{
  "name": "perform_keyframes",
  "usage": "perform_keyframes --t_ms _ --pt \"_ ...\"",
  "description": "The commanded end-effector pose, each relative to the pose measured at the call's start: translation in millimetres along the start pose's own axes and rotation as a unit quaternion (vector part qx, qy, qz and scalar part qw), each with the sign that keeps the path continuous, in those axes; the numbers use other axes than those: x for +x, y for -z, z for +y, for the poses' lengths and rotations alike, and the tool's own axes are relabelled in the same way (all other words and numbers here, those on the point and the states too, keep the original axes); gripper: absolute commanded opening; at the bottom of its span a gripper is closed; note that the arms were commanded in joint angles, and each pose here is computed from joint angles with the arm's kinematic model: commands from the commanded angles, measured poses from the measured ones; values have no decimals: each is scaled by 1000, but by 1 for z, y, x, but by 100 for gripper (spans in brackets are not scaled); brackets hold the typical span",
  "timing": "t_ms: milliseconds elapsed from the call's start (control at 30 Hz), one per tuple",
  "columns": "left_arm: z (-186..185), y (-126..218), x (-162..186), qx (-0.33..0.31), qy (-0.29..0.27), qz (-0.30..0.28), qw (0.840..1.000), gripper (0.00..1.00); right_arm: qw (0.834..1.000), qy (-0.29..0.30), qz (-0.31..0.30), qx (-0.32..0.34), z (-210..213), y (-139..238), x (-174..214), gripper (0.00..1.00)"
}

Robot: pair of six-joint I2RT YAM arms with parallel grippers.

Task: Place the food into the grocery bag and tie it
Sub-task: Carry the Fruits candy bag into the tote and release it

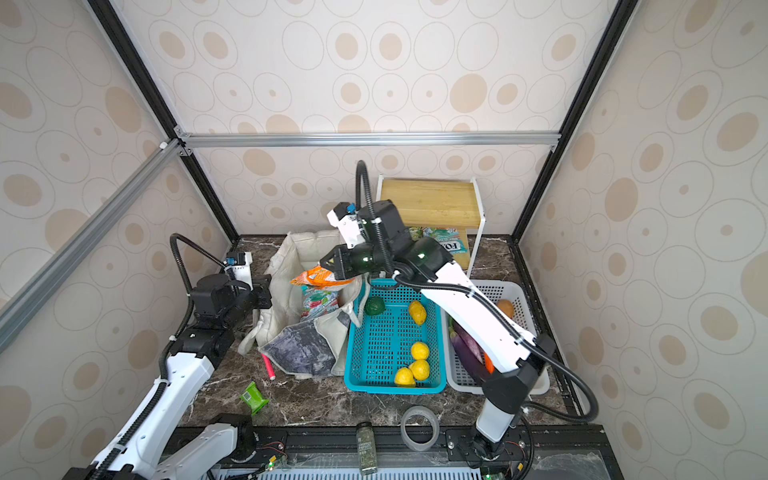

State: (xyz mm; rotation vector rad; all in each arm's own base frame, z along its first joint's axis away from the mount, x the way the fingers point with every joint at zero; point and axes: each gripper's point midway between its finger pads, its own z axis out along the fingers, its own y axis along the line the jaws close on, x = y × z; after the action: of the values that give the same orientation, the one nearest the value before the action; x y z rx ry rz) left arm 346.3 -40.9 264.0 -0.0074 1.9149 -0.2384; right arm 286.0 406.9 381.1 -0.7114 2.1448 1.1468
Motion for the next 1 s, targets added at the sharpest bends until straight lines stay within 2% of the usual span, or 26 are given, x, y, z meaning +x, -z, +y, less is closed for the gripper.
perform_keyframes --t_ms 0,100,200,333,433,467,533,567,600,733,867,967 --pt "-2 7 -21 3 -2 -39 999 0 999 13 7 -40 19 -19 -1 0" --pt "-2 7 -21 2 -2 -39 999 0 998 -3 51 -46 8 -43 24 0" --pt "-1 7 -20 1 -2 -38 999 0 996 -18 81 -22 -16 -56 56 0" --pt "-3 7 -22 5 -2 -40 999 0 992 -12 104 65 -61 -59 89 0" --pt "-2 8 -22 4 -1 -41 999 0 986 -2 119 119 -83 -54 100 0" --pt "-3 8 -22 5 -2 -41 999 0 985 0 120 127 -85 -52 101 7" --pt "-2 8 -22 3 -2 -42 999 0 986 5 112 125 -81 -47 96 39" --pt "-2 8 -22 4 -2 -42 999 0 987 9 101 123 -77 -44 90 52" --pt "-2 8 -22 4 -1 -41 999 0 988 17 88 124 -74 -39 82 58" --pt "-2 8 -22 3 -1 -41 999 0 985 34 43 163 -78 -11 56 76" --pt "-3 10 -24 5 -1 -45 999 0 975 -5 26 219 -110 11 53 94" --pt "-4 9 -23 8 -1 -44 999 0 969 -28 19 246 -129 11 62 96"
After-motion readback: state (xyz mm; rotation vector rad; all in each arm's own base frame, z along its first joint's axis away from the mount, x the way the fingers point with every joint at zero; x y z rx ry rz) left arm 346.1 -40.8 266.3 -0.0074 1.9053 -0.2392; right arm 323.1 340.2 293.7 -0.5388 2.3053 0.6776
